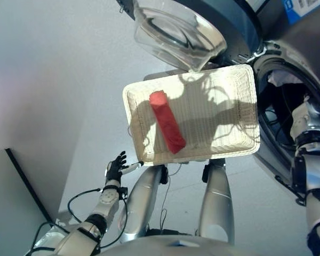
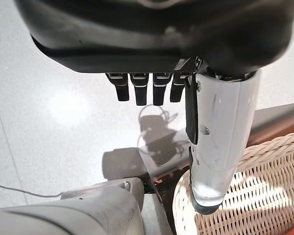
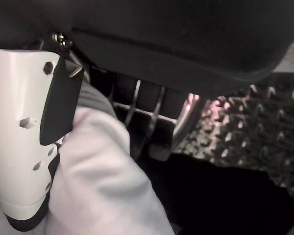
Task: Pick up the clothes and place them into the washing machine
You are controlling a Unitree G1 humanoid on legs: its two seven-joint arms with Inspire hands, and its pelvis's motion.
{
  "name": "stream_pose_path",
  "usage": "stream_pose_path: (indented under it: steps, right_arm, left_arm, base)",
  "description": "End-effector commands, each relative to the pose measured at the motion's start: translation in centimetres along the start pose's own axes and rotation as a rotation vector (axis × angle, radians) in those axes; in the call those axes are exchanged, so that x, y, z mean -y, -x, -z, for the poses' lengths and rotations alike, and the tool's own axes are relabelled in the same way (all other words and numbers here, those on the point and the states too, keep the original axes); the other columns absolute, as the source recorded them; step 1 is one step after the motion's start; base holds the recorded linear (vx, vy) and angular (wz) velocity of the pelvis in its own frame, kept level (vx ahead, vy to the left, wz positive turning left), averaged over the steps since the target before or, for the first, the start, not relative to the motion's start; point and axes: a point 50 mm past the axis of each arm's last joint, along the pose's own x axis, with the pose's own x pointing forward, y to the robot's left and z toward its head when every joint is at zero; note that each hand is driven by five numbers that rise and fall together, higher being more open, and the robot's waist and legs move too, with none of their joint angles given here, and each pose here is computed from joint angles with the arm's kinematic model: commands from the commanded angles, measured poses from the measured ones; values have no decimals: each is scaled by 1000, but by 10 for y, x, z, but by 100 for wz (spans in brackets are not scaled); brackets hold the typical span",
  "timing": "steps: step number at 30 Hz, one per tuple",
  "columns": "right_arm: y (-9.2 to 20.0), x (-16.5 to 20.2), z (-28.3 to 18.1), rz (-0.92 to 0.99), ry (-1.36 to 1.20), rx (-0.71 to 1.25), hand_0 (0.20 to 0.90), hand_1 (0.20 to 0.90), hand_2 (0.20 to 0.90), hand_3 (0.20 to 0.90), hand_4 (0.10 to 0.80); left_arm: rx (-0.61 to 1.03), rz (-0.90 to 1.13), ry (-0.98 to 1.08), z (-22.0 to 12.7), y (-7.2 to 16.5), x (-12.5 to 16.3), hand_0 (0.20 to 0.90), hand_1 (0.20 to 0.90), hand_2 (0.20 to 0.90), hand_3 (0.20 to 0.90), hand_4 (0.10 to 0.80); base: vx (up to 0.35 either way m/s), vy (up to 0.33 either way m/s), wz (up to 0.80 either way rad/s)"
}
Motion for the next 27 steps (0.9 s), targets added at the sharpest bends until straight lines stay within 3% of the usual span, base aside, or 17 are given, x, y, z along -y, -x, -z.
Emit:
stream_pose_path:
  steps: [1, 18, 27]
  right_arm:
    - [-27, 13, -82, 46, -73, 294, 900, 900, 900, 900, 800]
    - [0, -14, -18, -137, -24, 90, 900, 900, 900, 900, 800]
    - [46, -34, 44, -284, -15, -100, 900, 900, 900, 900, 800]
  left_arm:
    - [-86, -91, -15, 28, 11, -19, 900, 900, 900, 900, 800]
    - [-118, -108, -4, 32, 11, -26, 900, 900, 900, 900, 800]
    - [-124, -116, 3, 31, 10, -25, 900, 900, 900, 900, 800]
  base:
    - [-21, -14, 4]
    - [5, -7, 4]
    - [0, 0, 0]
